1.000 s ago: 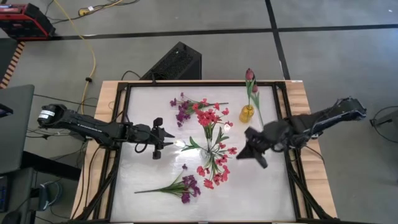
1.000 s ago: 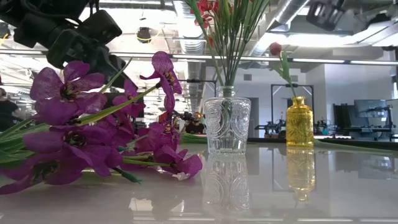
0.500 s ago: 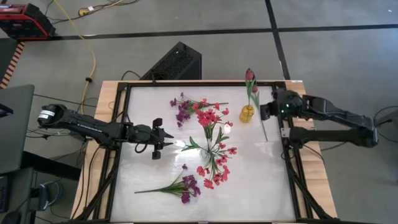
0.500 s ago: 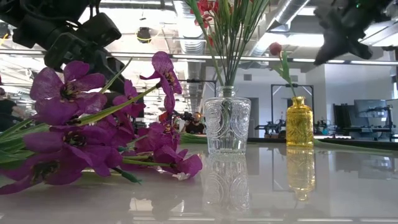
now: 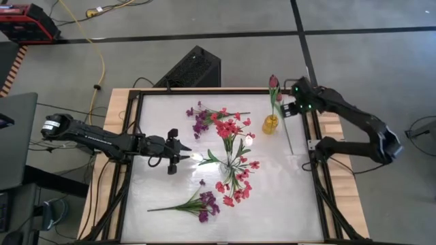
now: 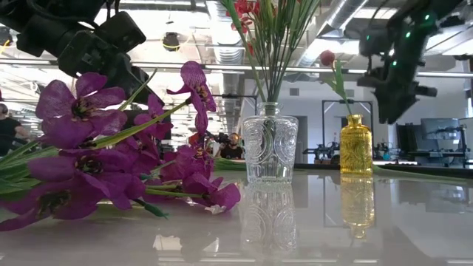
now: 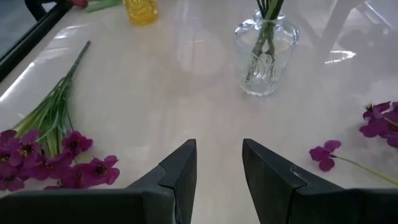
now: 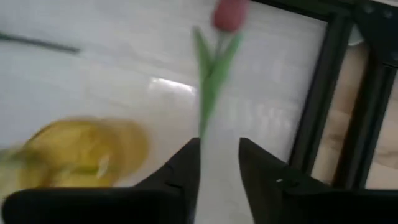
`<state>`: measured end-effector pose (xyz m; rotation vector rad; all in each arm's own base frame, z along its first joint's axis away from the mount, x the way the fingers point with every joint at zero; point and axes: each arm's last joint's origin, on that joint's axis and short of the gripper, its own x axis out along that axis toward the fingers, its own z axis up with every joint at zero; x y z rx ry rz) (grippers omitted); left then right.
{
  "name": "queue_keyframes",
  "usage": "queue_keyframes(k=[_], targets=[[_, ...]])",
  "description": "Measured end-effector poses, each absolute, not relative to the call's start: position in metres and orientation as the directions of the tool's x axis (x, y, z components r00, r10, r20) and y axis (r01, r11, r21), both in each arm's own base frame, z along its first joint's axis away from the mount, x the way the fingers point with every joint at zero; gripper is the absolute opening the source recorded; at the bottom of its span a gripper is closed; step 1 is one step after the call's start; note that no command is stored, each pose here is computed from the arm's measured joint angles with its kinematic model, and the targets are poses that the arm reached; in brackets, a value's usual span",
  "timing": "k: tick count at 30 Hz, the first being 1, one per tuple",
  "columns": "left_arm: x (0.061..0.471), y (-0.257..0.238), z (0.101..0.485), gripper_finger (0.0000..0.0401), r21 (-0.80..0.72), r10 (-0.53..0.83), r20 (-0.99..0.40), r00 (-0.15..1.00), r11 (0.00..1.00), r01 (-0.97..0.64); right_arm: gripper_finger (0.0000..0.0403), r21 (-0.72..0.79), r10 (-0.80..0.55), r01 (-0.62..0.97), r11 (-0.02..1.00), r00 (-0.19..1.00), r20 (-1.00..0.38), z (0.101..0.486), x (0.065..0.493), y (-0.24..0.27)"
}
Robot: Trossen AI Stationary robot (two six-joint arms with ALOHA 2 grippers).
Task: Sort flowers into vase by color
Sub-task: Put the dark red tulip into the yellow vase
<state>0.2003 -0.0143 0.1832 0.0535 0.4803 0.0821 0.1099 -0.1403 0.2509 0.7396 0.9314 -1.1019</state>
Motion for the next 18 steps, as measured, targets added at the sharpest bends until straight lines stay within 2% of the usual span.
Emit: queue_keyframes(k=[6, 9, 18], targets=[[0.2, -0.015, 0.183, 0.0119, 0.059, 0.079, -0.462, 0.884, 0.997, -0.058, 0.0204, 0.136, -0.339, 0.944, 0.3, 0.239, -0.91, 0.235, 0.109, -0.172], [0.2, -0.015, 0.183, 0.0119, 0.052, 0.078, -0.463, 0.883, 0.997, -0.061, 0.0226, 0.126, -0.308, 0.939, 0.32, 0.229, -0.923, 0.229, 0.111, -0.177], [0.199, -0.015, 0.181, 0.0119, 0.045, 0.077, -0.478, 0.875, 0.997, -0.063, 0.0234, 0.103, -0.262, 0.959, 0.266, 0.174, -0.949, 0.207, 0.114, -0.175]])
